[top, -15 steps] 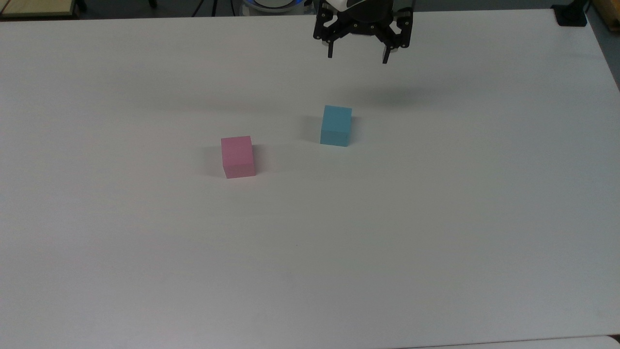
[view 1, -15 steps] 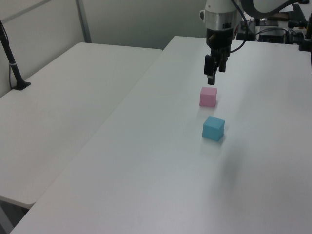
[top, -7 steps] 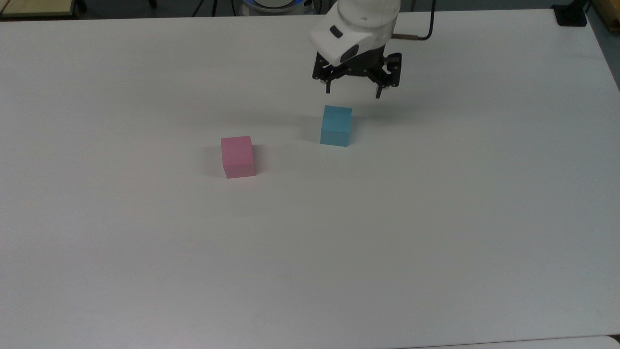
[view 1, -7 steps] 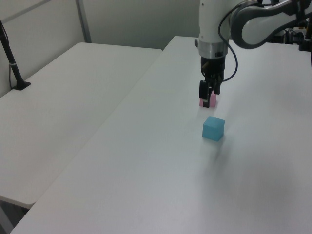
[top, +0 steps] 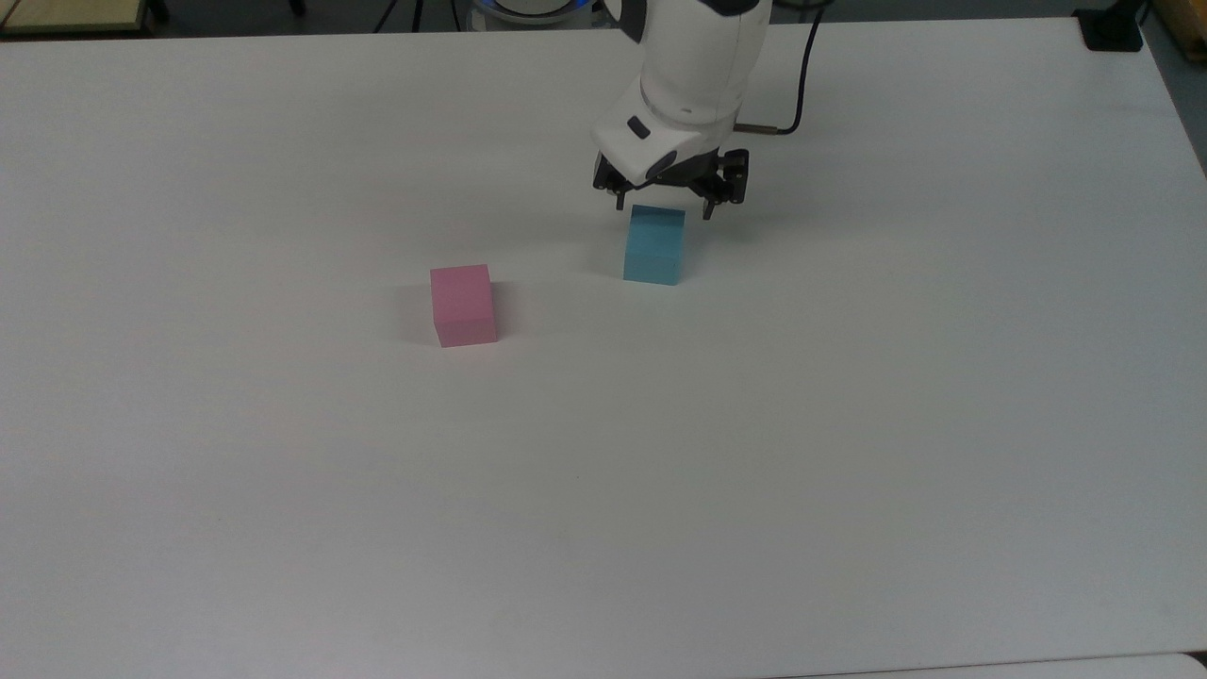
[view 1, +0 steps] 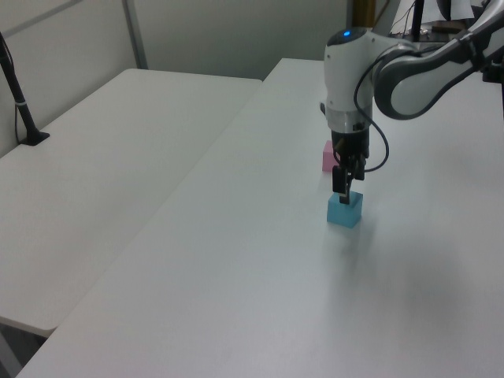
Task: Put blue cube on pink cube
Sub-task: 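Close the gripper around the light-blue cube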
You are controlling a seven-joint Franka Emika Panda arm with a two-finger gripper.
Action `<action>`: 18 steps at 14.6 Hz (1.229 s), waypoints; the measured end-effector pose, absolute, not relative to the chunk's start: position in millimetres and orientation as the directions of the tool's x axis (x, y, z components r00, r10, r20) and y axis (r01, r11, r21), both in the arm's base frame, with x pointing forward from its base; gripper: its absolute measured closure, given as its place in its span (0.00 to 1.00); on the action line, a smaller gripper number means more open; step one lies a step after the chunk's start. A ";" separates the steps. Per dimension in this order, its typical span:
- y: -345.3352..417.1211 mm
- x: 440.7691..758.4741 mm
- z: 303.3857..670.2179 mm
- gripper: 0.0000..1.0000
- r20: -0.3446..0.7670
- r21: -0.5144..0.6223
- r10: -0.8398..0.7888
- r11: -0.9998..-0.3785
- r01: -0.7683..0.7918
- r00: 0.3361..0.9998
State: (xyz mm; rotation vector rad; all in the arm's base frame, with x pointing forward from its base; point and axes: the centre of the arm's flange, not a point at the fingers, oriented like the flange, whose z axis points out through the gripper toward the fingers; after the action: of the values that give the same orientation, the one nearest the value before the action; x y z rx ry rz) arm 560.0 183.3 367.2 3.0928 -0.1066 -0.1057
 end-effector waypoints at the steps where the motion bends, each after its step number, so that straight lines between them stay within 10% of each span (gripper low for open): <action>1: 183.0 559.5 357.8 0.00 -0.066 0.051 -0.064 -0.997 -0.061 0.996; 11: 186.8 561.5 322.9 0.03 -0.064 0.047 -0.046 -0.998 -0.043 0.997; 14: 188.5 561.5 323.8 0.40 -0.059 0.051 -0.039 -0.998 -0.036 0.997; 18: 189.1 561.7 324.2 0.40 -0.054 0.060 -0.029 -0.998 -0.026 0.998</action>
State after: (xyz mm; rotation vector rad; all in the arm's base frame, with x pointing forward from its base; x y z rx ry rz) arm 561.7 189.1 324.2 3.0807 -0.0430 -0.0844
